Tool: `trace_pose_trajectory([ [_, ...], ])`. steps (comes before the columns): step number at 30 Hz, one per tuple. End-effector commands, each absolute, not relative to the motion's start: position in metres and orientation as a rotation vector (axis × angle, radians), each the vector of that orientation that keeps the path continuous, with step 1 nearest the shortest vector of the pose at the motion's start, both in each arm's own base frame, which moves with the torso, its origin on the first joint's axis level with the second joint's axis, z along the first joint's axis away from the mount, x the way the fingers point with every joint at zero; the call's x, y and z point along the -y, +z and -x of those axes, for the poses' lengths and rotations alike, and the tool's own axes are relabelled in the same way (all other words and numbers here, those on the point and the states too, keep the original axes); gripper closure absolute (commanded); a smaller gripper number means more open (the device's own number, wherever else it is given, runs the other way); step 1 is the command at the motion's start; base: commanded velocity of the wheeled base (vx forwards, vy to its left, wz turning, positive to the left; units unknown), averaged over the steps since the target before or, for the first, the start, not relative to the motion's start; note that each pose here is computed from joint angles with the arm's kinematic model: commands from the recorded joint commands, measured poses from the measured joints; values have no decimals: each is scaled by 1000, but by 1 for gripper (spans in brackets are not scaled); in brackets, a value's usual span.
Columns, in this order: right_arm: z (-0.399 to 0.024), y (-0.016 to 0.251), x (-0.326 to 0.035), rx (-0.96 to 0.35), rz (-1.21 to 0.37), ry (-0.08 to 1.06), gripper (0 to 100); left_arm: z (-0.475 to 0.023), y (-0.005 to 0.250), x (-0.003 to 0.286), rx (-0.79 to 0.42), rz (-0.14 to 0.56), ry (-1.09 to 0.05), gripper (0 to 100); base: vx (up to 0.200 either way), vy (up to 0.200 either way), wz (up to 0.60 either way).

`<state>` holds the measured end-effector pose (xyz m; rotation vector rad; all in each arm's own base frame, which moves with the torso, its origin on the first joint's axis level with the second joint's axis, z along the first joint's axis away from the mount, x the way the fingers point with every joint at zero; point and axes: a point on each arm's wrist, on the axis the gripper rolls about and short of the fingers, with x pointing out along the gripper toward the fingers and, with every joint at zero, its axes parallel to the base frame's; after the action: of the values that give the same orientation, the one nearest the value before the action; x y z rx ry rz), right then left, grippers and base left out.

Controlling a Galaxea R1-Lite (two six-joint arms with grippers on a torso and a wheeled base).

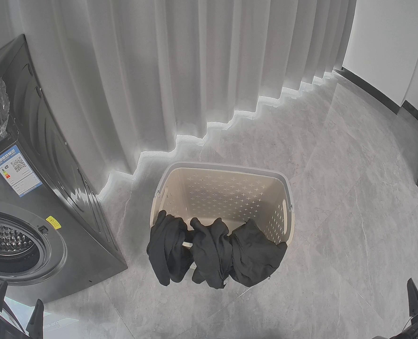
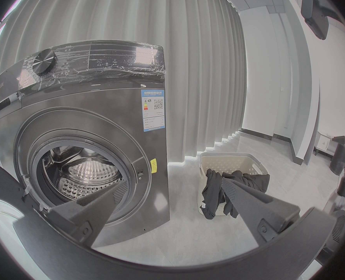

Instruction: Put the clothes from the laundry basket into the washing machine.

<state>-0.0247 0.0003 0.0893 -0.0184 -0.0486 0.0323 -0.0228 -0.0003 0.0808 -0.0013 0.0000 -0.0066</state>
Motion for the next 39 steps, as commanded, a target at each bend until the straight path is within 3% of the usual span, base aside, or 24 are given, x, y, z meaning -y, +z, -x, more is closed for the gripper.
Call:
trace_pose_trajectory([
  [1,36,119,-1,163,22,46,0,23,75,0,0,2,-6,0,0,0,0],
  [6,28,127,-1,89,22,125,0,23,75,0,0,2,-6,0,0,0,0],
  [10,11,135,-4,-50,-52,300,0,23,75,0,0,2,-6,0,0,0,0],
  [12,-3,139,-8,-160,-151,416,0,23,75,0,0,2,-6,0,200,0,0],
  [16,-24,148,-14,-288,-199,588,0,23,75,0,0,2,-6,0,200,0,0],
  [24,-90,158,-29,-441,-217,640,0,23,75,0,0,2,-6,0,0,0,0],
  [30,-145,139,-49,-530,-207,680,0,23,75,0,0,2,-6,0,0,0,0],
  [39,-175,115,-77,-604,-181,753,0,23,75,0,0,2,-5,0,44,0,0],
])
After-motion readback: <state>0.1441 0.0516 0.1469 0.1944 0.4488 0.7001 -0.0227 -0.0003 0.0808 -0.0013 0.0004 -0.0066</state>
